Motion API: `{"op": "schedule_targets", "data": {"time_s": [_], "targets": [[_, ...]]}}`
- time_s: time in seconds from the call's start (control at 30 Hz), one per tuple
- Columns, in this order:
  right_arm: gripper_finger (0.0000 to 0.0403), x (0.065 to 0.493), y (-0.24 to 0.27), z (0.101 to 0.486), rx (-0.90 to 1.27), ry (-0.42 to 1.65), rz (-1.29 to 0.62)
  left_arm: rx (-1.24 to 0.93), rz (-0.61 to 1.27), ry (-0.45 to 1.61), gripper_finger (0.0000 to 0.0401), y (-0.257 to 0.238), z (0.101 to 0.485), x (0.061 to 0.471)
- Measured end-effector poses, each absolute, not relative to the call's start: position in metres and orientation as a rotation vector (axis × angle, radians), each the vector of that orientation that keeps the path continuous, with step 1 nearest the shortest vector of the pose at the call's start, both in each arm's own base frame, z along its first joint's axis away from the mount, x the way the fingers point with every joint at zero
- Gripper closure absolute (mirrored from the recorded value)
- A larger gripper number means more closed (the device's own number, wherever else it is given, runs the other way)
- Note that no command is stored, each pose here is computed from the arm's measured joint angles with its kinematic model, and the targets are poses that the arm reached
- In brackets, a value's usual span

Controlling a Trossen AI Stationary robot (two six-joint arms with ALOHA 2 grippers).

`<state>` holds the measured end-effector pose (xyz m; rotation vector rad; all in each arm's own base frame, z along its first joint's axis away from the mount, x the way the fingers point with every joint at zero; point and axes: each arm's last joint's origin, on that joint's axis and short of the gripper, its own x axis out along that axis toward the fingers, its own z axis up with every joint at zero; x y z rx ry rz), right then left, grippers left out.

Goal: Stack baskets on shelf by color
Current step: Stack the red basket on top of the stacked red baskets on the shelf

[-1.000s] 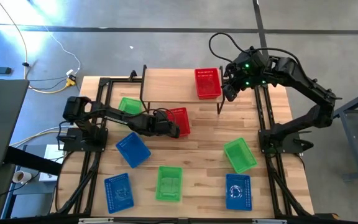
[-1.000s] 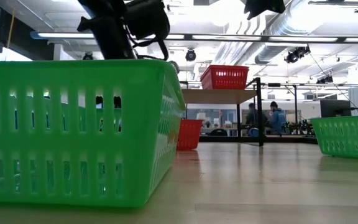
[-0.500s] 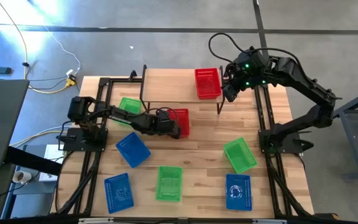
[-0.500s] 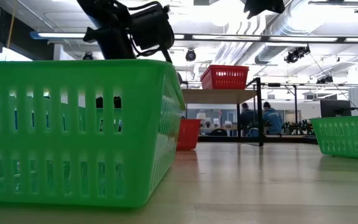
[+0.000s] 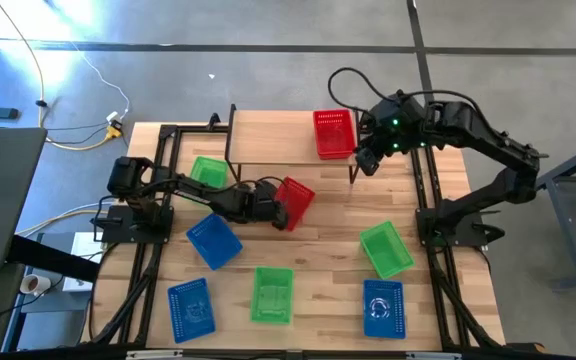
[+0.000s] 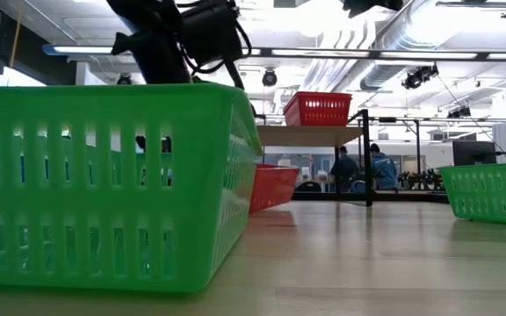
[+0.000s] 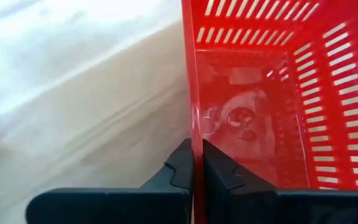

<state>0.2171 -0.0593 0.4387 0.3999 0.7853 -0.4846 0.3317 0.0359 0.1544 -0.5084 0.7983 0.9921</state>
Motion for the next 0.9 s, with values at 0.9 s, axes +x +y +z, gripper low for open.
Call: {"op": "schedule_targets", "data": {"time_s": [0.9], "targets": [[0.0306, 0.235, 0.002, 0.414, 0.411, 0.785, -0.533, -0.134, 0.874, 0.528, 0.0401, -0.026, 0.197, 0.340]]}}
